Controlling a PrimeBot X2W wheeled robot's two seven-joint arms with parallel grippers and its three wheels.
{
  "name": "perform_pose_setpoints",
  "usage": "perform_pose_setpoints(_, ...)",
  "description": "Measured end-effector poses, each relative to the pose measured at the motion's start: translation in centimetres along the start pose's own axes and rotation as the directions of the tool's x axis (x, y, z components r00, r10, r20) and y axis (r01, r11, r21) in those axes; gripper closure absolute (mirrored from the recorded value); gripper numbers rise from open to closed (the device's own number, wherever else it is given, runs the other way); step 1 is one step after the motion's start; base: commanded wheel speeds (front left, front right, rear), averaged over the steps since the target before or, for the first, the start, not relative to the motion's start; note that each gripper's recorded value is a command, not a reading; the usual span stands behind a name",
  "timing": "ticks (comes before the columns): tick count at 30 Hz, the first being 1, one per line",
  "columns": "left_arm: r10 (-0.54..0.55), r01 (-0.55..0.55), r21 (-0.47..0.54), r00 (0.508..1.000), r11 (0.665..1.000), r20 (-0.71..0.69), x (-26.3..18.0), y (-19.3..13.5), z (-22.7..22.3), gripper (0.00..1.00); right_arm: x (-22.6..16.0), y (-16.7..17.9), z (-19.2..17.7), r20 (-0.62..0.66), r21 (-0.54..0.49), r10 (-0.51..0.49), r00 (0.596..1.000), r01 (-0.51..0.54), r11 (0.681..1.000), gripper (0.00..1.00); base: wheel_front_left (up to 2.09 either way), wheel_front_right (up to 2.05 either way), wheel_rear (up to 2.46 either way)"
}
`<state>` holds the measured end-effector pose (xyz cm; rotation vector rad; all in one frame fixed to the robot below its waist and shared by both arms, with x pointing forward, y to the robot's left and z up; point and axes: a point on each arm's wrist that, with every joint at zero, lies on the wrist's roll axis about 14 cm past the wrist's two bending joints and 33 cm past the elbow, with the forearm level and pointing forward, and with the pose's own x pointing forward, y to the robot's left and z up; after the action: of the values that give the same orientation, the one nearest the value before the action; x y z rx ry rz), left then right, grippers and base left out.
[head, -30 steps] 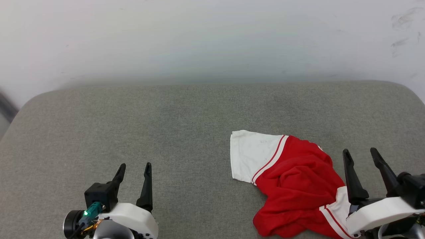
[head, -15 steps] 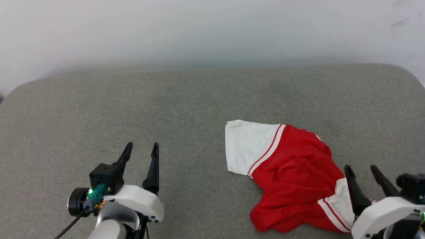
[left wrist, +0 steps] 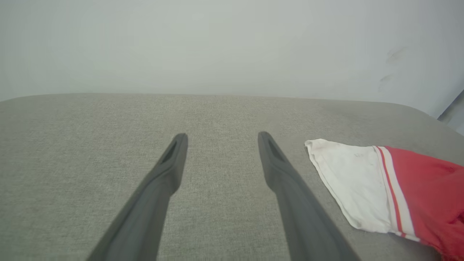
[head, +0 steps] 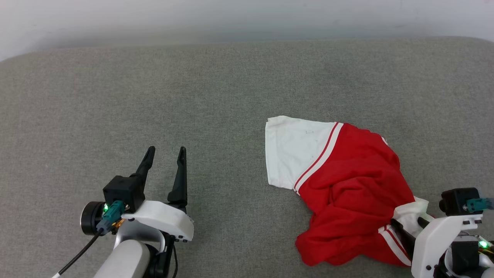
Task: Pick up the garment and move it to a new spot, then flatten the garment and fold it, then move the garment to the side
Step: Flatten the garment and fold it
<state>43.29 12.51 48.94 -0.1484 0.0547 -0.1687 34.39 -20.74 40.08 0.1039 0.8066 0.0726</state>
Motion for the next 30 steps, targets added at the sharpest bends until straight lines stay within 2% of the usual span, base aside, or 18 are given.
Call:
perform_pose_setpoints(1, 0.001, -0.001, -0.001, 1.000, 1.000, -0.008, 0.0, 0.1, -0.3, 0.00, 0.1, 0.0, -0.1, -0.011, 0.001, 0.002, 1.000, -0.002, 1.000, 0.67, 0.00, 0.00, 0.00)
perform_pose_setpoints(2, 0.002, -0.002, -0.003, 1.000, 1.000, -0.010, 0.0, 0.1, -0.5, 0.00, 0.2, -0.2, 0.0, -0.015, 0.000, 0.001, 1.000, -0.001, 1.000, 1.00, 0.00, 0.00, 0.00)
perform_pose_setpoints(5, 0.002, -0.002, -0.004, 1.000, 1.000, -0.013, 0.1, 0.1, -0.6, 0.00, -0.1, -1.0, 0.8, 0.009, 0.002, -0.019, 1.000, 0.019, 1.000, 1.00, 0.00, 0.00, 0.00)
perform_pose_setpoints(9, -0.003, 0.003, -0.004, 1.000, 1.000, -0.006, 0.0, -0.2, -0.4, 0.00, -1.3, -2.1, 2.9, 0.110, 0.015, -0.049, 0.993, 0.048, 0.999, 1.00, 0.00, 0.00, 0.00)
perform_pose_setpoints(13, -0.014, 0.014, -0.005, 1.000, 1.000, 0.012, -0.2, -0.7, 0.3, 0.00, -3.4, -3.8, 5.3, 0.264, 0.069, -0.105, 0.959, 0.090, 0.994, 1.00, 0.00, 0.00, 0.00)
perform_pose_setpoints(16, -0.023, 0.023, -0.001, 1.000, 1.000, 0.020, -0.6, -1.1, 0.7, 0.00, -4.7, -5.1, 6.0, 0.354, 0.164, -0.154, 0.923, 0.101, 0.981, 1.00, 0.00, 0.00, 0.00)
perform_pose_setpoints(19, -0.036, 0.036, 0.000, 0.999, 0.999, 0.031, -0.7, -1.7, 1.3, 0.00, -5.3, -6.9, 5.1, 0.401, 0.304, -0.218, 0.890, 0.095, 0.948, 1.00, 0.00, 0.00, 0.00)
perform_pose_setpoints(23, -0.044, 0.044, 0.001, 0.999, 0.999, 0.029, -1.0, -2.0, 1.4, 0.00, -5.2, -9.7, 2.1, 0.397, 0.487, -0.321, 0.860, 0.099, 0.868, 1.00, 0.00, 0.00, 0.00)
perform_pose_setpoints(24, -0.043, 0.043, 0.001, 0.999, 0.999, 0.026, -1.1, -1.9, 1.3, 0.00, -4.8, -10.0, 1.1, 0.381, 0.510, -0.335, 0.862, 0.106, 0.854, 0.77, 0.00, 0.00, 0.00)
perform_pose_setpoints(26, -0.042, 0.041, 0.002, 0.999, 0.999, 0.020, -1.3, -1.9, 1.1, 0.00, -4.0, -10.2, -0.6, 0.353, 0.555, -0.350, 0.868, 0.107, 0.825, 0.00, 0.00, 0.00, 0.00)
perform_pose_setpoints(28, -0.039, 0.039, 0.005, 0.999, 0.999, 0.016, -1.3, -1.7, 1.1, 0.00, -3.5, -9.8, -1.1, 0.358, 0.566, -0.354, 0.864, 0.101, 0.818, 0.00, 0.00, 0.00, 0.00)
perform_pose_setpoints(30, -0.035, 0.035, 0.010, 0.999, 0.999, 0.013, -1.4, -1.5, 1.1, 0.00, -3.5, -9.8, -0.2, 0.410, 0.569, -0.375, 0.832, 0.088, 0.817, 0.00, 0.00, 0.00, 0.00)
